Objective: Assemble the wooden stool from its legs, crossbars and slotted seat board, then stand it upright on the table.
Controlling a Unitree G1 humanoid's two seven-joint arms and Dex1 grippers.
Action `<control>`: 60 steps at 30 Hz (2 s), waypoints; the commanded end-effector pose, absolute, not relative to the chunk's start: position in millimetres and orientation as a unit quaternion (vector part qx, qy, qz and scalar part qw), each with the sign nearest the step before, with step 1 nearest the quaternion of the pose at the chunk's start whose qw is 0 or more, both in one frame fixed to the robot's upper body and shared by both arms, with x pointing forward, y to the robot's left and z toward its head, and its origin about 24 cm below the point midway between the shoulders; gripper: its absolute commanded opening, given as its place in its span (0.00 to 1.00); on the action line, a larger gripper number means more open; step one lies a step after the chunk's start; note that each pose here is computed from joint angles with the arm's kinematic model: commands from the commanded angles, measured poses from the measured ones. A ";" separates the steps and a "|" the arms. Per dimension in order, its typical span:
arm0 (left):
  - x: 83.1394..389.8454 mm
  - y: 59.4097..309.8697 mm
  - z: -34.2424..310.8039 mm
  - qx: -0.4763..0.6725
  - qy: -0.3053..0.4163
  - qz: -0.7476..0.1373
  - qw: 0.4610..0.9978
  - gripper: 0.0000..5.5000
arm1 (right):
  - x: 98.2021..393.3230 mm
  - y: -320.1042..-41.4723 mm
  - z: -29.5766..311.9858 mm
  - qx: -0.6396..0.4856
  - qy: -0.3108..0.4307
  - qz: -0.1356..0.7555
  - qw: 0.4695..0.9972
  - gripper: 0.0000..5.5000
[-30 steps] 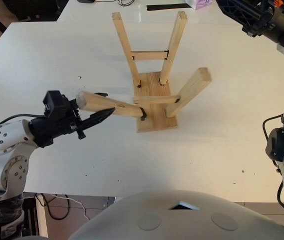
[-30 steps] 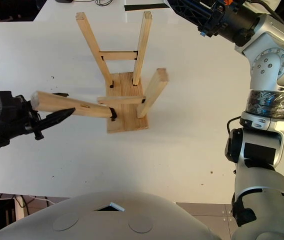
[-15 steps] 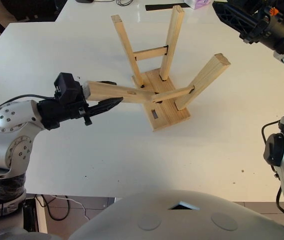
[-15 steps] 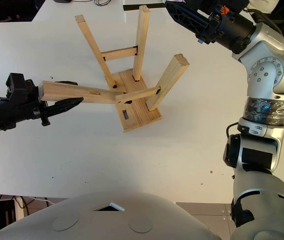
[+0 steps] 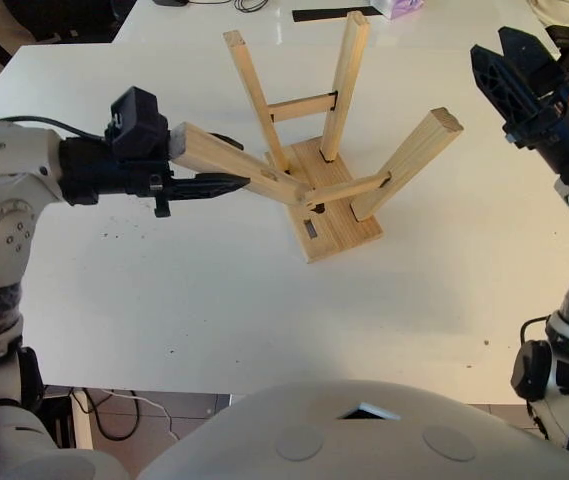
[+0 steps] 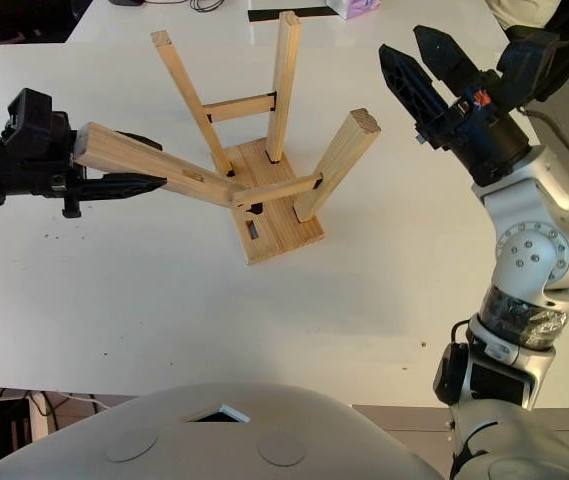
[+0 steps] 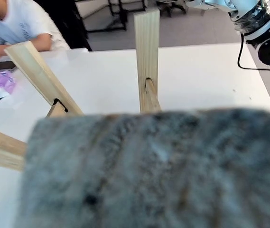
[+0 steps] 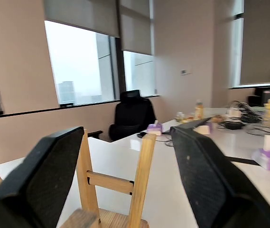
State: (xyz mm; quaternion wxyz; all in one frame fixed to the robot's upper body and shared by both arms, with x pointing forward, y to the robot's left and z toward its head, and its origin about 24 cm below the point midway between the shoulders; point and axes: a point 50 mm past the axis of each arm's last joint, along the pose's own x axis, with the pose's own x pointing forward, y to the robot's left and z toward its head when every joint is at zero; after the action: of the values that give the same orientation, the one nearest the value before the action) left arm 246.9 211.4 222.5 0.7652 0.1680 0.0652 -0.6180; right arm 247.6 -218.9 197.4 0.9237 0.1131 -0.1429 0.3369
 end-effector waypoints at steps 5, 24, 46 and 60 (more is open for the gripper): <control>257.4 201.8 235.8 0.211 0.095 -0.639 0.734 0.37 | 232.9 -212.6 192.3 0.122 -0.164 0.301 0.932 0.61; 259.5 184.0 237.5 0.192 0.161 -0.626 0.738 0.37 | 224.7 -235.7 163.8 0.106 -0.158 0.102 0.976 0.61; 266.9 181.2 223.0 0.187 0.223 -0.618 0.731 0.37 | 215.0 -227.6 144.2 0.128 -0.158 0.034 0.979 0.61; 275.6 168.8 212.4 0.212 0.224 -0.612 0.728 0.37 | 217.6 -216.6 136.3 0.130 -0.145 0.038 0.980 0.61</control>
State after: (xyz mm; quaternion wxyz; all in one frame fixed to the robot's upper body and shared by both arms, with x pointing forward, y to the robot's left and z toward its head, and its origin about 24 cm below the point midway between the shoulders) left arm 274.2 170.2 221.0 0.7269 0.1968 0.2039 -0.6256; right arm 218.0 -218.5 136.7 0.9803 0.1290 -0.1442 0.0404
